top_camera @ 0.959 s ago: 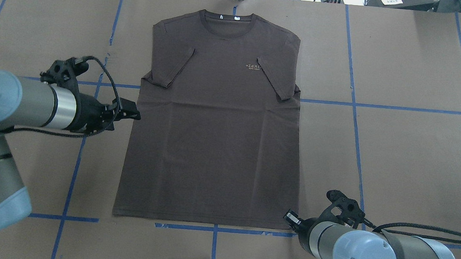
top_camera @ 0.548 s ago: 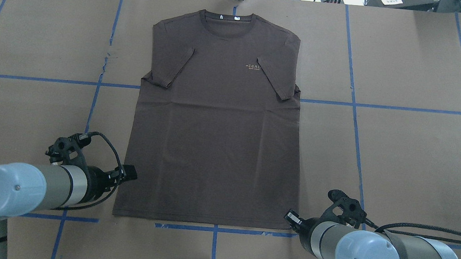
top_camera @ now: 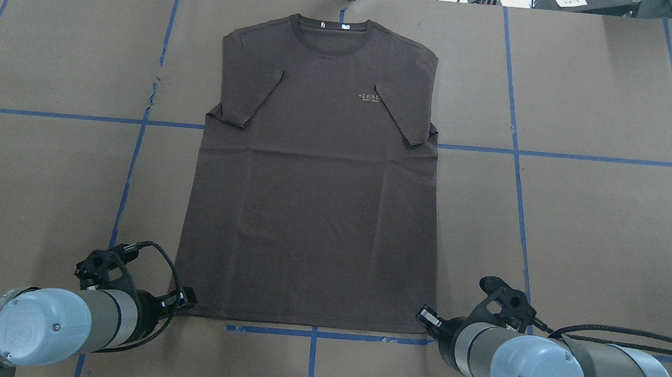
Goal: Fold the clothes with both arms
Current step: 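Lower both grippers to the hem corners nearest the robot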
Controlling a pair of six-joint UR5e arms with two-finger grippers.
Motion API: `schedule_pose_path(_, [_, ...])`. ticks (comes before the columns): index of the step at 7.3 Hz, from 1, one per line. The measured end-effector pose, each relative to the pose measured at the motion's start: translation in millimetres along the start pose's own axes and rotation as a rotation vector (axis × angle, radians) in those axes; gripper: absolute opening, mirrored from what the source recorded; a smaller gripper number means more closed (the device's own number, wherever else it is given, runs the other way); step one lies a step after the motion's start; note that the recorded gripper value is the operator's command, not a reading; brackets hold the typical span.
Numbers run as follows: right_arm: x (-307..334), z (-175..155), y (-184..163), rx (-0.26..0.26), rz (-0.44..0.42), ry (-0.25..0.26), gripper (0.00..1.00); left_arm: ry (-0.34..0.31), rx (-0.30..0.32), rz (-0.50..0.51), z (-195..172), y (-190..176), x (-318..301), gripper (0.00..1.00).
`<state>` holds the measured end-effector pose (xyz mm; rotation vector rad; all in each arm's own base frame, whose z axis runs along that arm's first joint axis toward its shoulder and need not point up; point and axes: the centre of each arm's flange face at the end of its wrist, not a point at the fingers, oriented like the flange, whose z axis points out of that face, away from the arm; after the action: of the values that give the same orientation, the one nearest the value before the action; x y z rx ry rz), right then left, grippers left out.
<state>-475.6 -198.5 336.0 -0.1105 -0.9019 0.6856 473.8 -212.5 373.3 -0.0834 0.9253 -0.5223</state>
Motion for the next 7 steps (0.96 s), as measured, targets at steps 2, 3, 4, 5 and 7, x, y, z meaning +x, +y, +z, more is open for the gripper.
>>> schedule_pose_path(2, [-0.5, -1.0, -0.2, -0.001, 0.001, -0.002, 0.00, -0.011, 0.002, -0.001, 2.9, 0.8, -3.1, 0.64])
schedule_pose_path(3, [-0.4, -1.1, -0.4, 0.000, 0.001, -0.002, 0.00, -0.016, 0.003, 0.001, 4.1, 0.5, -4.3, 0.53])
schedule_pose_path(4, [-0.2, -1.2, -0.4, 0.000, 0.001, -0.002, 0.00, -0.020, 0.005, 0.002, 5.6, 0.2, -5.4, 0.25])
schedule_pose_path(5, [-0.1, -1.1, -0.3, 0.000, 0.001, -0.002, 0.00, -0.023, 0.006, 0.001, 6.5, 0.0, -6.1, 0.00])
schedule_pose_path(7, [-0.4, -1.7, -0.5, 0.000, 0.002, -0.003, 0.00, -0.024, 0.007, -0.001, 6.0, -0.6, -5.3, 0.00])
